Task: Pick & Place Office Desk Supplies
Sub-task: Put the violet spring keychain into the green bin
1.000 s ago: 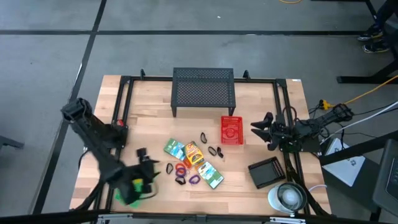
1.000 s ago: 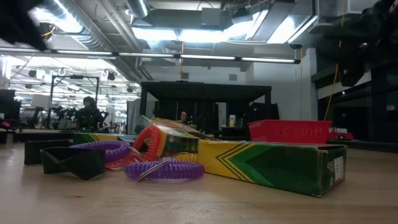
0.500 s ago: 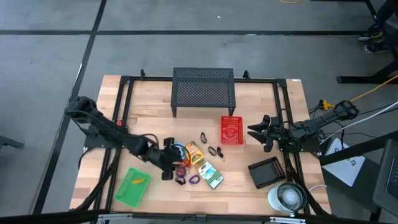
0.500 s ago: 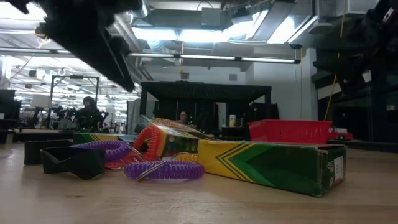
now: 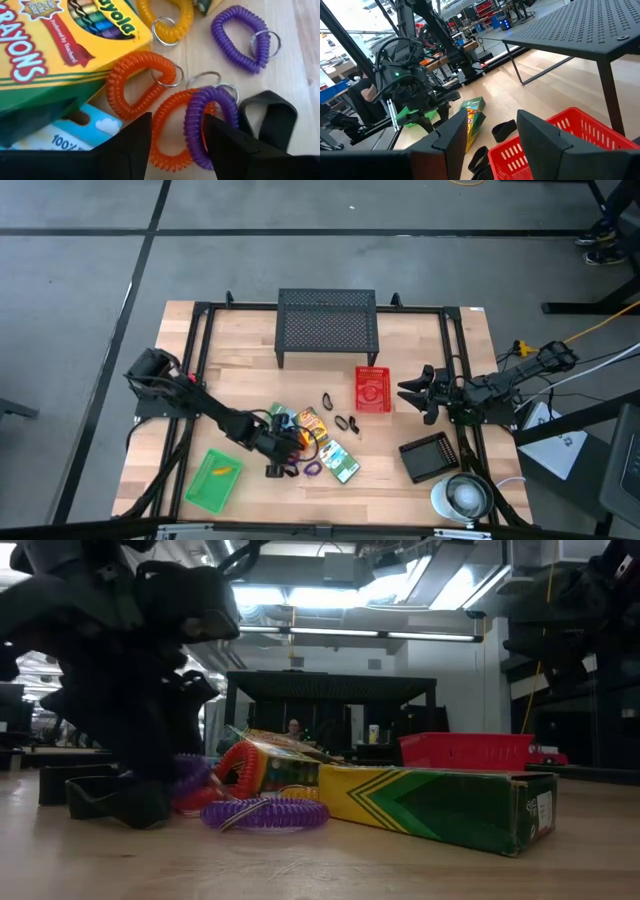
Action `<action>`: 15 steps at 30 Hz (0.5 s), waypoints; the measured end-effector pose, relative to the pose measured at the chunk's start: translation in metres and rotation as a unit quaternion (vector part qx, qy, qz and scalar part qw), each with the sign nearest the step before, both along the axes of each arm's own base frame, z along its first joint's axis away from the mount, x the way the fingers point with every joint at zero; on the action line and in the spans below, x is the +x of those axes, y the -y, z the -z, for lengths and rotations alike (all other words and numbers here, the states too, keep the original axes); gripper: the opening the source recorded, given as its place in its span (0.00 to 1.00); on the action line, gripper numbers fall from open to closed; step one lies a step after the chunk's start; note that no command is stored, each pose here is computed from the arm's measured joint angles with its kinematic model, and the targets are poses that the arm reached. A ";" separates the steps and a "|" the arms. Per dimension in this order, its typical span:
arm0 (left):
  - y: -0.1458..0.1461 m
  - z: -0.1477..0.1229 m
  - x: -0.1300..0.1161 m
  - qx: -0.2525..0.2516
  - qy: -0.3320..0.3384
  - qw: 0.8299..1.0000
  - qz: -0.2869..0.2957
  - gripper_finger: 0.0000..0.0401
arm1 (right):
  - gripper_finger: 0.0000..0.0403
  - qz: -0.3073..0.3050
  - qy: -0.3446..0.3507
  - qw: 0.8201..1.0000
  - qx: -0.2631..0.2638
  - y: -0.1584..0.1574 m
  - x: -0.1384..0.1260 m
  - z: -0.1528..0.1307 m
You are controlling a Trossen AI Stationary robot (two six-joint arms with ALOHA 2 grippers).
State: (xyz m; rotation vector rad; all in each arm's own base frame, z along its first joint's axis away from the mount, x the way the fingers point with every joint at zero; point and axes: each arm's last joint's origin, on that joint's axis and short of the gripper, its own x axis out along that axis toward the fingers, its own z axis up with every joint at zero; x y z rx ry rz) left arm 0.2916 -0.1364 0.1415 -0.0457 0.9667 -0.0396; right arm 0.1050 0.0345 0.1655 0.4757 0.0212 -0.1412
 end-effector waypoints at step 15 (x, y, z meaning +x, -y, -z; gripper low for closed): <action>0.001 -0.042 0.003 0.007 0.060 0.998 0.036 0.02 | 0.43 0.000 -0.010 1.000 -0.007 0.000 0.000 0.002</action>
